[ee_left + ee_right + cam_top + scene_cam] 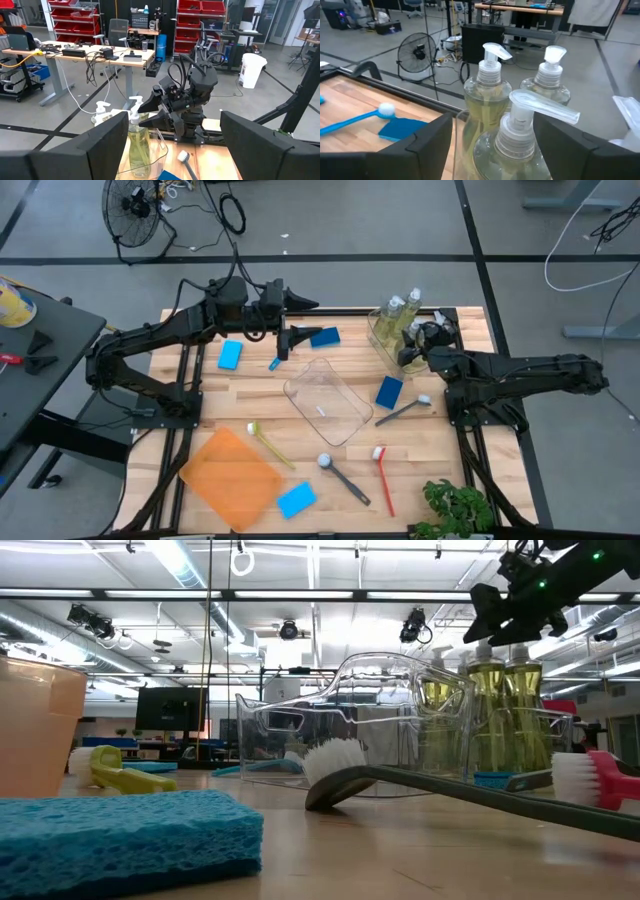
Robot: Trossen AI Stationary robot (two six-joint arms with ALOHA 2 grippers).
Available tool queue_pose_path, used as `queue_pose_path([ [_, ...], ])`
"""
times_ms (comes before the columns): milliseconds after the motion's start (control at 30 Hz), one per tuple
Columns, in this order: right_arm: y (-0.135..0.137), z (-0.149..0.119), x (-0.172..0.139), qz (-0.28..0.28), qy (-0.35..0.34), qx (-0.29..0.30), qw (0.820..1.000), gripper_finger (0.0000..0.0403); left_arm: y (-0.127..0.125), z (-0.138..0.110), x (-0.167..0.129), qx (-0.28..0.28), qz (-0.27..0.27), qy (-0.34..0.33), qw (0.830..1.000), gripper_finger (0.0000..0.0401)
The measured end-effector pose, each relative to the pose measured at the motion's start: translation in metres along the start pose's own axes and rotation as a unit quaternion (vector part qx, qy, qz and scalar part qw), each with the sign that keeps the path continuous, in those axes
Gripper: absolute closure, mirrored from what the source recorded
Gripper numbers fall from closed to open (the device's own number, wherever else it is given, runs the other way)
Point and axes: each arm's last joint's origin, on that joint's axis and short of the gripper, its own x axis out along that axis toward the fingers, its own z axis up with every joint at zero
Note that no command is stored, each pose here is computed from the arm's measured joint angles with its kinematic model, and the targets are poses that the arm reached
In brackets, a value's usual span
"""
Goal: Pick & Place Kitchen Sink Supplies
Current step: Put the yellow dish soap into the top transparent bin
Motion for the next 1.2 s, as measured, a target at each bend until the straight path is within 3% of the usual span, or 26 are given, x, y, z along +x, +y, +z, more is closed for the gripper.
queue_pose_path([
  [400, -0.003, -0.009, 0.001, -0.018, 0.019, -0.019, 0.999, 0.0151, 0.000, 0.000, 0.000, 0.000, 0.007, 0.000, 1.000, 0.0082],
  [633, -0.001, -0.014, 0.006, -0.037, 0.035, 0.009, 0.999, 0.0152, 0.000, 0.001, 0.000, 0.001, 0.010, -0.004, 1.000, 0.0082],
  [1200, 0.003, -0.009, 0.007, -0.031, 0.013, -0.022, 0.999, 0.0151, 0.001, 0.001, 0.000, 0.001, 0.015, -0.004, 1.000, 0.0082],
])
